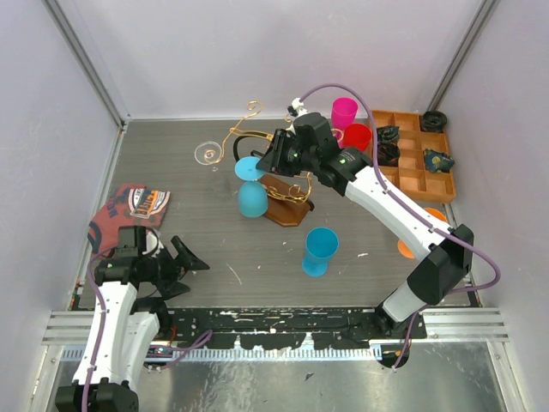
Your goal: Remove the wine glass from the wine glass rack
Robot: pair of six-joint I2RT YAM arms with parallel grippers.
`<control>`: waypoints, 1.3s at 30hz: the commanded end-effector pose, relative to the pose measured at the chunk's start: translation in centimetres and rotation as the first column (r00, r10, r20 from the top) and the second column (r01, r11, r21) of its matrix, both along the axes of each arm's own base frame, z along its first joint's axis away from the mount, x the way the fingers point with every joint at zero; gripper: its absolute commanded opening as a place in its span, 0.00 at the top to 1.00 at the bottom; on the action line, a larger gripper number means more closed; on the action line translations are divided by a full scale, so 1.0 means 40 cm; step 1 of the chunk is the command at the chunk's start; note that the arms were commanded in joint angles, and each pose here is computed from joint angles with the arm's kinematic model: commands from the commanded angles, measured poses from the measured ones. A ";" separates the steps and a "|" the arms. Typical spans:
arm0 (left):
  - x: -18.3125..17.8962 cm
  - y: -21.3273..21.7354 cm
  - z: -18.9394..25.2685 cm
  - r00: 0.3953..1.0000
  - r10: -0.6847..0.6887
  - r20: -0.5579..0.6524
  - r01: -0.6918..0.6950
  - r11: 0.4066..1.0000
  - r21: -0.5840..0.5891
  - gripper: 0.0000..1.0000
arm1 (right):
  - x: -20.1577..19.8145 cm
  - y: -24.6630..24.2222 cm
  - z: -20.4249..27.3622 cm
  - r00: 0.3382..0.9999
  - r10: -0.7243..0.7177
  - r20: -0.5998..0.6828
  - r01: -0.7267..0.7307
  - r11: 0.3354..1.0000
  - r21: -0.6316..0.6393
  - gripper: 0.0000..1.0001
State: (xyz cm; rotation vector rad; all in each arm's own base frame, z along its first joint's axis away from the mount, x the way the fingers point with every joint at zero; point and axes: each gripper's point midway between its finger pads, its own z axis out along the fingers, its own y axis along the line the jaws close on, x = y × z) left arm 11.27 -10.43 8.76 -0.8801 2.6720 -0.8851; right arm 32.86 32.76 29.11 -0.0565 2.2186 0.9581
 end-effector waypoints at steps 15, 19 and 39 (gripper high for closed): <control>-0.007 -0.008 -0.006 1.000 -0.015 -0.009 0.014 1.000 -0.021 0.02 | -0.021 0.025 0.149 0.989 0.057 0.133 -0.071 0.992 0.107 0.69; -0.007 -0.008 -0.007 1.000 -0.015 -0.012 0.014 1.000 -0.021 0.02 | -0.024 0.019 0.165 0.987 0.051 0.150 -0.067 0.992 0.103 0.69; -0.008 -0.009 -0.008 1.000 -0.014 -0.012 0.014 1.000 -0.024 0.02 | -0.042 0.046 0.159 0.986 0.095 0.139 -0.111 0.987 0.114 0.69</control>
